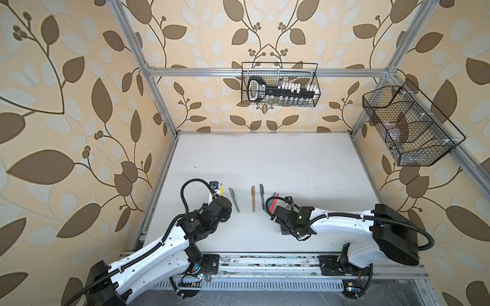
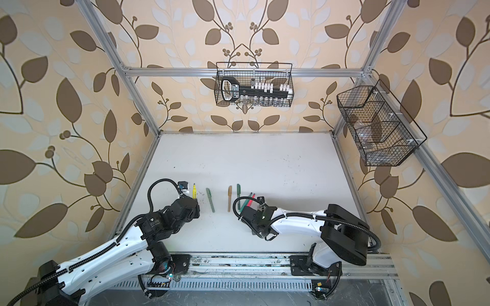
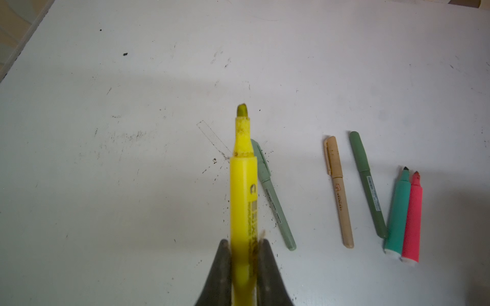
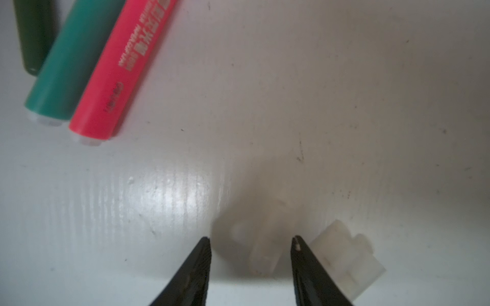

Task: Insert pens into pen caps
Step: Pick up a pen cap from the bottom-center of the table.

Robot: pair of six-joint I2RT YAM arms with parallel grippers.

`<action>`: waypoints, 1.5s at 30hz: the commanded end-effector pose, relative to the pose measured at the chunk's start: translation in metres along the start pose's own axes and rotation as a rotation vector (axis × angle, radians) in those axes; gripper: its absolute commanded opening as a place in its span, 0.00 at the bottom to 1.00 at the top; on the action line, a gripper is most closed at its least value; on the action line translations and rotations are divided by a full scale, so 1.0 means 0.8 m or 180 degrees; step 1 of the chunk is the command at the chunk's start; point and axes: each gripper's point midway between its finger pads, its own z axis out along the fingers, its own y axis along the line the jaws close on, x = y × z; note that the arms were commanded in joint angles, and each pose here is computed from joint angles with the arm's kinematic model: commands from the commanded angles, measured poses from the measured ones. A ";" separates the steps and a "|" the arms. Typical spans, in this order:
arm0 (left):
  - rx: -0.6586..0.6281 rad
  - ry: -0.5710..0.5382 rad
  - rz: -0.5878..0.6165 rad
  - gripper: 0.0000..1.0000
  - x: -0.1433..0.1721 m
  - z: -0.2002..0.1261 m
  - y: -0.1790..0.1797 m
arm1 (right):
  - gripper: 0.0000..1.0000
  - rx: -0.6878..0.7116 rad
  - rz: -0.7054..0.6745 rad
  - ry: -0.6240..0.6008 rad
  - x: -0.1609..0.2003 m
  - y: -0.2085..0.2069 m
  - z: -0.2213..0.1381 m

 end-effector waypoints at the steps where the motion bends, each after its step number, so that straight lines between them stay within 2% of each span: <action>1: -0.0016 -0.0054 -0.0029 0.00 -0.005 0.000 0.002 | 0.50 0.0153 0.0013 -0.0010 0.001 -0.007 0.004; 13: -0.0009 -0.0049 -0.0022 0.00 -0.004 0.001 0.002 | 0.42 0.0210 0.0014 0.0074 0.011 -0.011 0.022; 26: 0.0034 -0.0049 -0.0019 0.00 -0.004 0.000 -0.001 | 0.17 0.0256 0.0057 0.0122 0.022 -0.021 0.035; 31: 0.0423 -0.0034 0.0038 0.00 -0.004 -0.004 -0.026 | 0.12 0.0096 0.0200 0.0081 0.017 -0.018 0.037; 34: 0.0758 0.0001 0.0074 0.00 -0.001 -0.007 -0.049 | 0.10 -0.0035 0.0316 -0.0087 0.001 -0.016 0.027; 45: 0.1890 0.0096 0.0015 0.00 0.004 -0.033 -0.130 | 0.08 -0.0670 0.0887 -0.1250 -0.106 -0.010 -0.073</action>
